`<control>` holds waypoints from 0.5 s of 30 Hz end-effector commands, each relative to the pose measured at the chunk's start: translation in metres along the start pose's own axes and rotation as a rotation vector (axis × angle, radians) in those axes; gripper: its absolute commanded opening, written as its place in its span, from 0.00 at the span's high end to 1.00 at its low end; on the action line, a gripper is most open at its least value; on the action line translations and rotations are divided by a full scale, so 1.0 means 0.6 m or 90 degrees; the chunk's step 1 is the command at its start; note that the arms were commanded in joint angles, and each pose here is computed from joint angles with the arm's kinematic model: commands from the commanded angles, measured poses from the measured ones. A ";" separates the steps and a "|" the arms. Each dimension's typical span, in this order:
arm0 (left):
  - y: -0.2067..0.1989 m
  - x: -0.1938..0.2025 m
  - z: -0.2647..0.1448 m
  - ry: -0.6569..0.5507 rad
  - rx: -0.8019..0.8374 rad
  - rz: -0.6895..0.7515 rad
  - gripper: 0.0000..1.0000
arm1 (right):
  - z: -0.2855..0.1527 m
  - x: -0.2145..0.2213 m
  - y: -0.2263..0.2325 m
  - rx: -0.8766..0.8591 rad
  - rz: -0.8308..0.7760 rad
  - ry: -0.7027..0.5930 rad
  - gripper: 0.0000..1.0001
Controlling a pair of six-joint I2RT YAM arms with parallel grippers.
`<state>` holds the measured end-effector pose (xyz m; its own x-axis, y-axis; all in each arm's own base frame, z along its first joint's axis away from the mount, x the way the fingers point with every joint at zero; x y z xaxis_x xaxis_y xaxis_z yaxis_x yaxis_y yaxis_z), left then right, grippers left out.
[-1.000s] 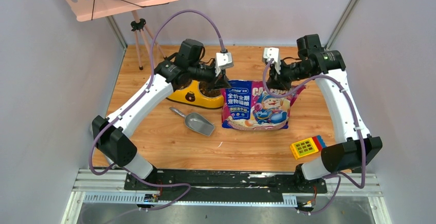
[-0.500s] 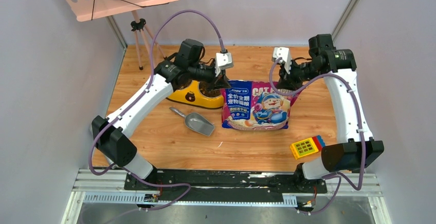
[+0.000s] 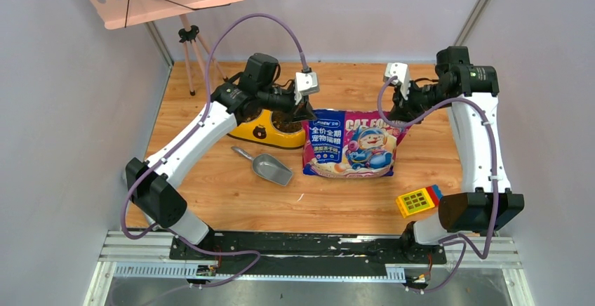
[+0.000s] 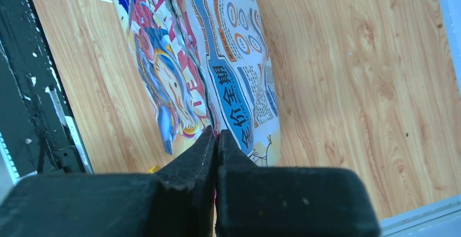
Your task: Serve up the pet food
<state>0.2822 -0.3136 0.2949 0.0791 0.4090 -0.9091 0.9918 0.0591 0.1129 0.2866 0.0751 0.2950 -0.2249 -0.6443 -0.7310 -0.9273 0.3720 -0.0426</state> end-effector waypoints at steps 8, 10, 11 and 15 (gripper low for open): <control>0.003 -0.024 -0.046 -0.008 -0.036 0.020 1.00 | -0.083 0.071 -0.052 0.134 -0.034 0.122 1.00; 0.003 -0.023 -0.045 -0.008 -0.036 0.020 1.00 | -0.088 0.070 -0.054 0.140 -0.035 0.116 0.89; 0.004 -0.022 -0.044 -0.008 -0.037 0.018 1.00 | -0.090 0.071 -0.054 0.142 -0.034 0.118 0.96; 0.004 -0.019 -0.042 -0.009 -0.037 0.014 1.00 | -0.094 0.066 -0.058 0.149 -0.033 0.111 0.88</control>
<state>0.2830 -0.3132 0.2948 0.0821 0.4086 -0.9090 0.9914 0.0600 0.1166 0.2854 0.0343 0.2909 -0.2547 -0.6969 -0.6705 -0.8992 0.4257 -0.1009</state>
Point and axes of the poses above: each gripper's point midway between its finger pads, its own z axis out along the fingers, its own y axis along the line the jaws close on, x = y × z, the point moved 1 cm from there along -z, back along the fingers, and after that the axes turned 5 degrees about z, right-handed, at the moved point
